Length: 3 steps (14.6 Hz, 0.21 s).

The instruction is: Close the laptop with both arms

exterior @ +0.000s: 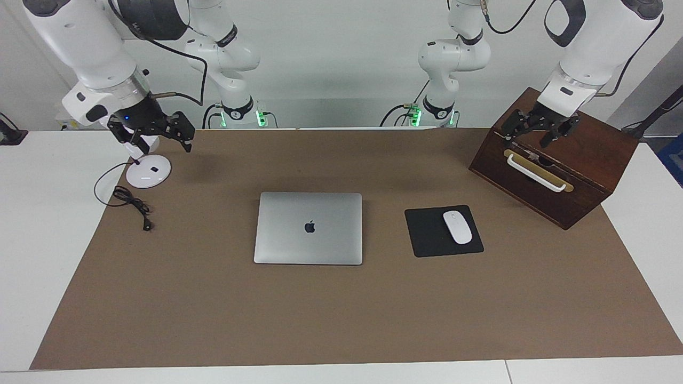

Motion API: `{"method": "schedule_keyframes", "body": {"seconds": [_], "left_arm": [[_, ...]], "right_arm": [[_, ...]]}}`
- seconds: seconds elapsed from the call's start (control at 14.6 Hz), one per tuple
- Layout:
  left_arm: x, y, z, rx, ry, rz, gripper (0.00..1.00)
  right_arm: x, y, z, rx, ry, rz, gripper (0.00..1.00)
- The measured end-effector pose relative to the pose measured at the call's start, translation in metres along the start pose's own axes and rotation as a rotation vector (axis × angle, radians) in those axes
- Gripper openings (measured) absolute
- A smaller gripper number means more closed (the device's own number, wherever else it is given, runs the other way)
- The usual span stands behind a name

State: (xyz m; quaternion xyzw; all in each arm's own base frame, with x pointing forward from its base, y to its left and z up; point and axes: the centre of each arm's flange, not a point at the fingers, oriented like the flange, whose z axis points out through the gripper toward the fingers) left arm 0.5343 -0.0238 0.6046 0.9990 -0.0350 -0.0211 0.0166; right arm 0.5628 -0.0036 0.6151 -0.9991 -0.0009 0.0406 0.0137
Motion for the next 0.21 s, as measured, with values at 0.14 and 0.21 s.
{"method": "schedule_keyframes", "body": {"seconds": [0.14,0.21], "left_arm": [[-0.0001,-0.0001,-0.0004,0.001,0.000,0.000,1.00],[-0.0001,-0.0001,-0.0005,0.001,0.000,0.000,1.00]], "right_arm": [[0.0000,-0.0010,0.0003,-0.004,-0.001,-0.002,1.00],[0.0000,-0.0011,0.0009,-0.012,-0.002,-0.003,1.00]]}}
